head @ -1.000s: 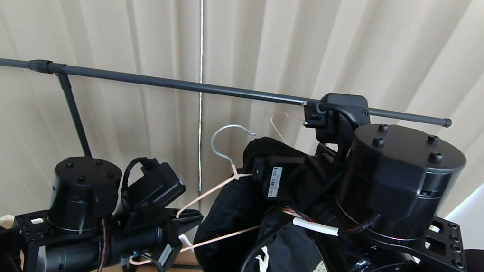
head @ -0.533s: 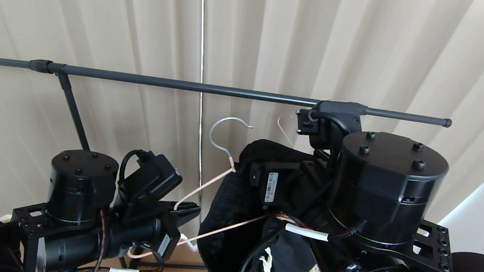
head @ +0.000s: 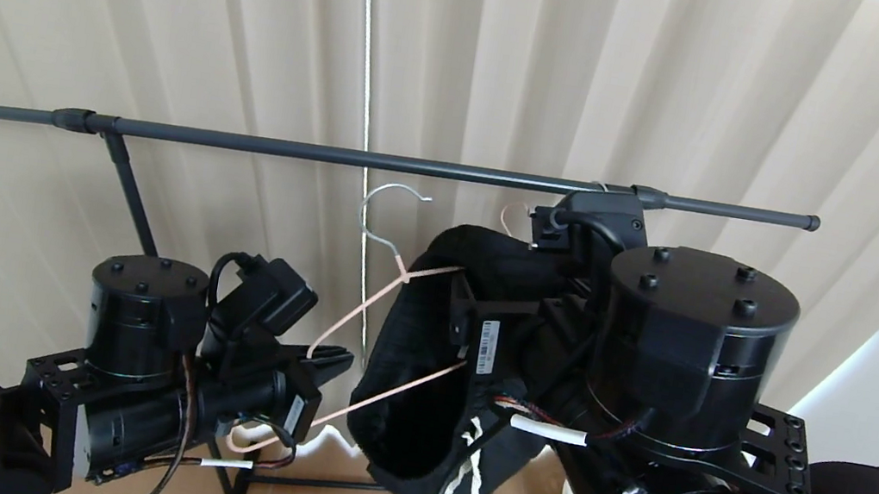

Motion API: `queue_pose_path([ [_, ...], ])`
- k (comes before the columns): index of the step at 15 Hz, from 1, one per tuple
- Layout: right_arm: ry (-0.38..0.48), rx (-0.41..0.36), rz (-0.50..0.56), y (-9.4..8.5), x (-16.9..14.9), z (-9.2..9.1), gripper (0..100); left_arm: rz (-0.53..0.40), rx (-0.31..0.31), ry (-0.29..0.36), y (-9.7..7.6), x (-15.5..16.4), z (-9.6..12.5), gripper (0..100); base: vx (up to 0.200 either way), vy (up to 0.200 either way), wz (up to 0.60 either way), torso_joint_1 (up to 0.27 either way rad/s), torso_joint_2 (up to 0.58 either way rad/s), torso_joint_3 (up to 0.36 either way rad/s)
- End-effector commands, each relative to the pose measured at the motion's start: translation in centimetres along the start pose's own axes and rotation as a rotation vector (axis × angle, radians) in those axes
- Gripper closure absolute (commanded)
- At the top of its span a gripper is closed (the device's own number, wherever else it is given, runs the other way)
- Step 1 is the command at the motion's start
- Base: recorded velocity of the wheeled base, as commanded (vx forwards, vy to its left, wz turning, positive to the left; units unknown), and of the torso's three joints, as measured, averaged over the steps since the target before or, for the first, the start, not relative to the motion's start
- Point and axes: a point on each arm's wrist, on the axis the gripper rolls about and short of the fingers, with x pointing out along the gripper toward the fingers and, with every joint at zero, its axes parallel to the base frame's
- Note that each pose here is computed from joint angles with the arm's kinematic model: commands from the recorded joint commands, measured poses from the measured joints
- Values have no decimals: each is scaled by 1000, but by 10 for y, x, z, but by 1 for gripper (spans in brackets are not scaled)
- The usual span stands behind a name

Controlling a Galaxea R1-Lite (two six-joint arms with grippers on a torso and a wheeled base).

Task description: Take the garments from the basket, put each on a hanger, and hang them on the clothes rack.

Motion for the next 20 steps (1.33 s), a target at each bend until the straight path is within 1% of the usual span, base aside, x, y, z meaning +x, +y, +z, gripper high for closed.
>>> queue_pose_path([
  [1, 2, -2, 1, 1, 0, -1, 0, 7, -11, 3, 2, 2, 0, 100, 0, 0, 0, 0, 0, 0],
  [7, -2, 1, 2, -2, -2, 1, 0, 4, -16, 1, 3, 2, 0, 100, 0, 0, 0, 0, 0, 0],
  [8, -11, 9, 2, -7, -4, 6, 0, 9, -18, 6, 5, 1, -2, 100, 0, 0, 0, 0, 0, 0],
  [9, -17, 16, 3, -17, -6, 12, 0, 7, -22, 3, 7, 1, -2, 100, 0, 0, 0, 0, 0, 0],
  [10, -16, 18, 29, -23, -6, 14, 0, 6, -21, -2, 9, 0, -2, 100, 0, 0, 0, 0, 0, 0],
  [11, -11, 15, 91, -35, -10, 18, 0, -5, -20, -6, 11, -1, -4, 100, 0, 0, 0, 0, 0, 0],
  [12, -3, -6, 156, -50, -19, 19, 0, -23, -20, -13, 13, -3, -6, 100, 0, 0, 0, 0, 0, 0],
  [13, 0, -32, 196, -62, -22, 19, 0, -37, -16, -16, 15, -5, -8, 100, 0, 0, 0, 0, 0, 0],
  [14, 10, -86, 266, -87, -24, 17, 0, -62, 10, -14, 18, -8, -12, 100, 0, 0, 0, 0, 0, 0],
  [15, 15, -113, 313, -101, -25, 17, 0, -82, 29, -11, 20, -10, -15, 100, 0, 0, 0, 0, 0, 0],
  [16, 39, -143, 354, -114, -27, 16, 0, -94, 46, -1, 21, -11, -19, 100, 0, 0, 0, 0, 0, 0],
  [17, 64, -169, 413, -126, -33, 16, 0, -102, 63, 3, 20, -13, -21, 100, 0, 0, 0, 0, 0, 0],
  [18, 87, -180, 471, -133, -37, 17, 0, -107, 73, 5, 20, -13, -22, 100, 0, 0, 0, 0, 0, 0],
  [19, 146, -201, 600, -150, -45, 22, 0, -115, 92, 10, 18, -15, -24, 100, 0, 0, 0, 0, 0, 0],
  [20, 149, -215, 619, -153, -45, 25, 0, -116, 99, 8, 17, -15, -24, 100, 0, 0, 0, 0, 0, 0],
])
